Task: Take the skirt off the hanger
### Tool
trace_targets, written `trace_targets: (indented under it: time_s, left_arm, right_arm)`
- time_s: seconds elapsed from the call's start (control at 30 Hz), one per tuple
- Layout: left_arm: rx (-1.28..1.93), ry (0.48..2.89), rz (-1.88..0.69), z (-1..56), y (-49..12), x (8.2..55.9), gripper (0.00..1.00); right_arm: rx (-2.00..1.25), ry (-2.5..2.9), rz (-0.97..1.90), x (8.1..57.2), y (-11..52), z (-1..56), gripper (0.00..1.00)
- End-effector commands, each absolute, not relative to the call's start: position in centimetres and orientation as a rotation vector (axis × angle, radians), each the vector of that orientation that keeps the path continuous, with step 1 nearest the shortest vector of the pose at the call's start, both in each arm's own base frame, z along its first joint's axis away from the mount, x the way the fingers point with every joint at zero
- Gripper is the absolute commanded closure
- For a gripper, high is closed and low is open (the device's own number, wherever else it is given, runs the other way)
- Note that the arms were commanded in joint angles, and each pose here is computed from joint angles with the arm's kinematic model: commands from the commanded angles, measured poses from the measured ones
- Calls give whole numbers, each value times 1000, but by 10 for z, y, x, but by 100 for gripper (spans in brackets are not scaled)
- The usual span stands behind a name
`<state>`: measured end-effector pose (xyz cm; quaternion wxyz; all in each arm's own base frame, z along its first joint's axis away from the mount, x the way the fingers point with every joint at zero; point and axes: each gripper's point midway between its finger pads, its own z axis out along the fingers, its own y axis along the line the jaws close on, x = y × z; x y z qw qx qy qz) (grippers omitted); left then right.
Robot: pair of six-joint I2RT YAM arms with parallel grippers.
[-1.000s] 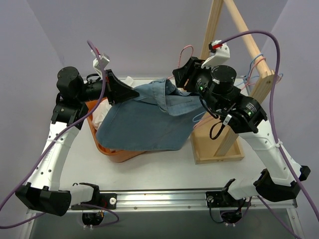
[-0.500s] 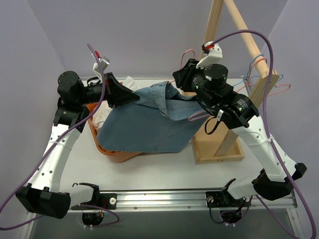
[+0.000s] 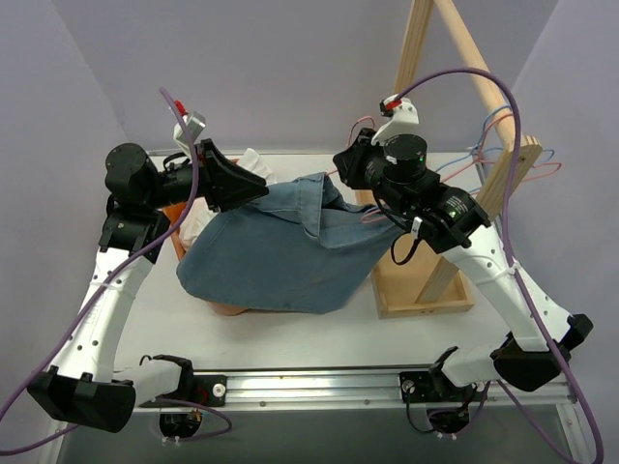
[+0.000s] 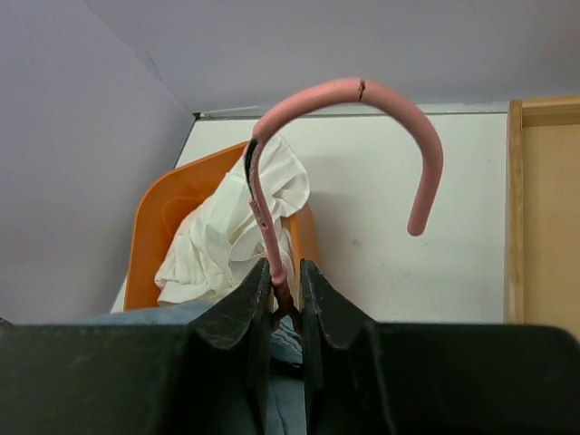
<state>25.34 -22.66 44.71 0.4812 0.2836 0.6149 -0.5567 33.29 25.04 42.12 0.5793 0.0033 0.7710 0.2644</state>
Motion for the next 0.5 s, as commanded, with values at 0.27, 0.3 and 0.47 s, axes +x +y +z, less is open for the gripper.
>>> trace_targets:
  time_s: [0.27, 0.3, 0.47]
  left_arm:
    - [801, 1400, -1317, 472, -244, 223, 6]
    - [801, 1388, -1256, 482, -245, 224, 6]
    - [856, 1548, -1023, 448, -264, 230, 6]
  right_arm:
    - [43, 1773, 727, 320, 253, 422, 100]
    - [40, 1772, 731, 319, 254, 422, 100]
    - [41, 1764, 757, 316, 255, 427, 100]
